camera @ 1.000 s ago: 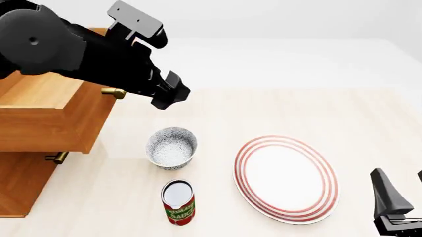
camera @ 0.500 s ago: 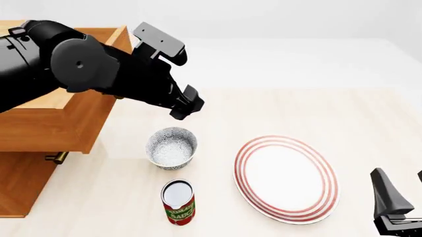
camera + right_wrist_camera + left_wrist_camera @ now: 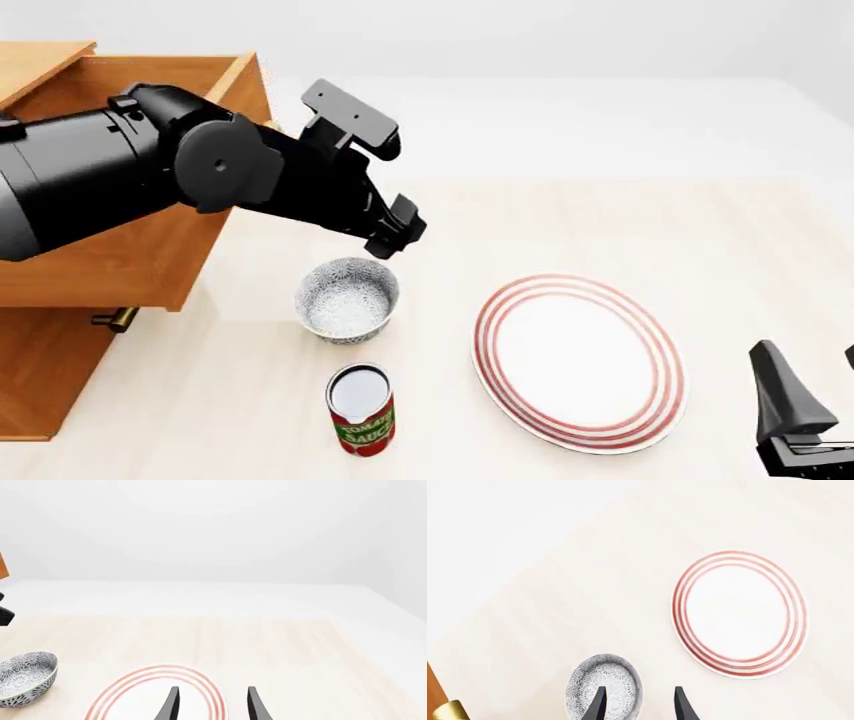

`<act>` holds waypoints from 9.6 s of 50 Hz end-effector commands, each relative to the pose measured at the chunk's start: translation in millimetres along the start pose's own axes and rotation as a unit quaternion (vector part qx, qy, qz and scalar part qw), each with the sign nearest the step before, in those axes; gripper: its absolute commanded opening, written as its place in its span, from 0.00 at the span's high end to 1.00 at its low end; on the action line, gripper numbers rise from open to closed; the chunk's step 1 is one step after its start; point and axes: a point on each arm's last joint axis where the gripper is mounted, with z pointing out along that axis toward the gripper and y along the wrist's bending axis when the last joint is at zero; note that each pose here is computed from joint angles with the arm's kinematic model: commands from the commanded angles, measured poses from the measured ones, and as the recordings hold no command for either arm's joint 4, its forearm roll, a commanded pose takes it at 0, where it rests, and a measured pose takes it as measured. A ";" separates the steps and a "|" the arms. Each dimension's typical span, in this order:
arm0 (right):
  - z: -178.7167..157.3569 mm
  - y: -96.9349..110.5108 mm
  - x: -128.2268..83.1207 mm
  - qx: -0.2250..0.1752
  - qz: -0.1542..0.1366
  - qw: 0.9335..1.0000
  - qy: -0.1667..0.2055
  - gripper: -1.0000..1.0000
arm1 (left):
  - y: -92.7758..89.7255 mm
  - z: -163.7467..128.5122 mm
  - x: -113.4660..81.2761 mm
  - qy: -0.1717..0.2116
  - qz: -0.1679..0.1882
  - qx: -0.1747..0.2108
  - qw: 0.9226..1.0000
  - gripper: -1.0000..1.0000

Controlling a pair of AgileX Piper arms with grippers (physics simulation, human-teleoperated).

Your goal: Put the bowl in the top drawer of the cabinet.

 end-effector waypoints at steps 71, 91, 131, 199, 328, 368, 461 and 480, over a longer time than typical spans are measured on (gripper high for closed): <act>0.0 0.1 -0.3 0.000 0.002 1.000 -0.002 0.00 | 4.2 87.4 55.5 0.041 -0.037 -0.007 0.998 0.00; -0.1 0.0 -0.5 0.000 0.003 1.000 -0.003 0.00 | 4.6 106.2 69.4 0.049 -0.047 -0.008 0.998 0.00; -0.1 0.1 -0.8 -0.001 0.001 1.000 -0.005 0.00 | 1.5 135.7 95.9 0.072 -0.061 -0.007 0.996 0.00; -0.1 0.1 -1.0 -0.001 0.000 1.000 -0.006 0.00 | 8.3 148.8 103.6 0.073 -0.073 -0.014 0.995 1.00; -0.1 0.1 -1.3 0.000 -0.007 1.000 -0.007 0.00 | 82.7 -174.8 -79.9 -0.140 0.114 -0.163 0.970 1.00; -0.1 0.0 -1.8 0.000 -0.011 1.000 -0.010 0.00 | 127.8 -168.4 -8.7 -0.084 0.036 -0.247 0.965 1.00; -0.1 -0.2 -2.2 0.002 -0.018 1.000 -0.013 0.00 | 167.9 -122.6 52.3 -0.033 -0.033 -0.286 0.957 1.00; -0.1 -0.2 -2.5 0.002 -0.020 1.000 -0.014 0.00 | 172.4 -122.8 46.3 -0.043 -0.038 -0.290 0.955 0.00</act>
